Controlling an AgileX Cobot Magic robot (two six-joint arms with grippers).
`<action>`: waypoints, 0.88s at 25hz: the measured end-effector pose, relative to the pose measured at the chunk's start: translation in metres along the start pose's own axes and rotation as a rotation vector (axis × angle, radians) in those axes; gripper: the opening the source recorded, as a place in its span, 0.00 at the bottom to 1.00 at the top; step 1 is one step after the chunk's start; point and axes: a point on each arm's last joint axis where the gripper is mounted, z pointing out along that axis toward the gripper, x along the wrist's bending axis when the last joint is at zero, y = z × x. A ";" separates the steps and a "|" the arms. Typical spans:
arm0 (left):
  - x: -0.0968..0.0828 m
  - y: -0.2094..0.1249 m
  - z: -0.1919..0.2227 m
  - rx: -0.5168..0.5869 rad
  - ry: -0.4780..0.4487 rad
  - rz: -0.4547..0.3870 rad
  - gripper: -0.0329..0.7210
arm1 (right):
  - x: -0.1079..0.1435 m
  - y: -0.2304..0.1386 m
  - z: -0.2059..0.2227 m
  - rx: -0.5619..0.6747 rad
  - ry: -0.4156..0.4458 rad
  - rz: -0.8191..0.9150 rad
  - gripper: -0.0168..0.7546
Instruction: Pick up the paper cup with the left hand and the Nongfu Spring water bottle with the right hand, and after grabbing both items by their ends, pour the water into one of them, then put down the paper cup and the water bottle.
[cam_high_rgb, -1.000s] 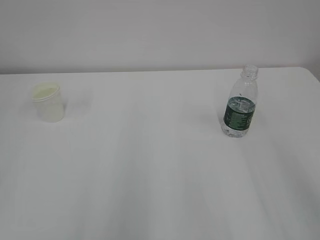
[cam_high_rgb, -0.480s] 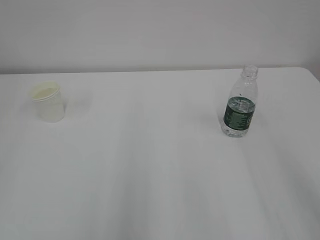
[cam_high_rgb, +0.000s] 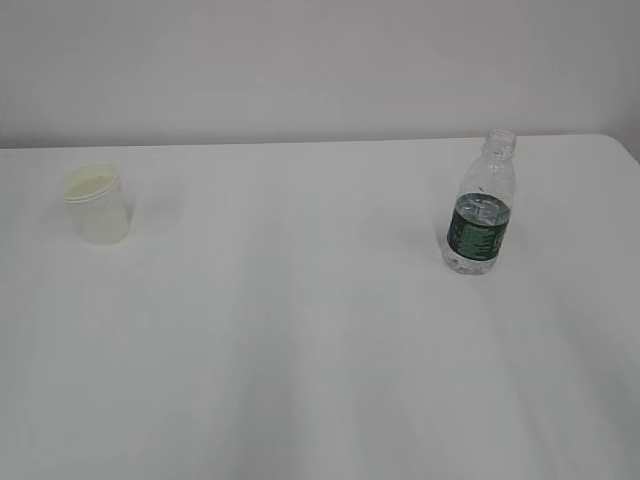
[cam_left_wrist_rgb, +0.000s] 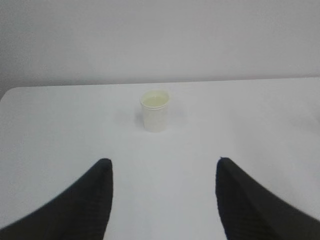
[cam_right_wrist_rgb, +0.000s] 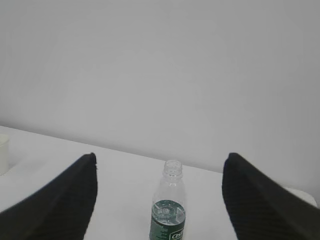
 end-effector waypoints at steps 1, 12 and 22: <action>0.000 0.001 -0.002 0.005 0.000 0.001 0.66 | 0.001 0.000 -0.001 0.005 0.010 -0.004 0.79; -0.002 0.003 -0.021 0.085 -0.001 0.015 0.66 | 0.006 -0.014 -0.017 0.153 0.059 -0.007 0.79; -0.002 0.000 -0.021 0.117 -0.002 0.030 0.64 | -0.016 0.000 -0.056 0.361 -0.151 -0.024 0.79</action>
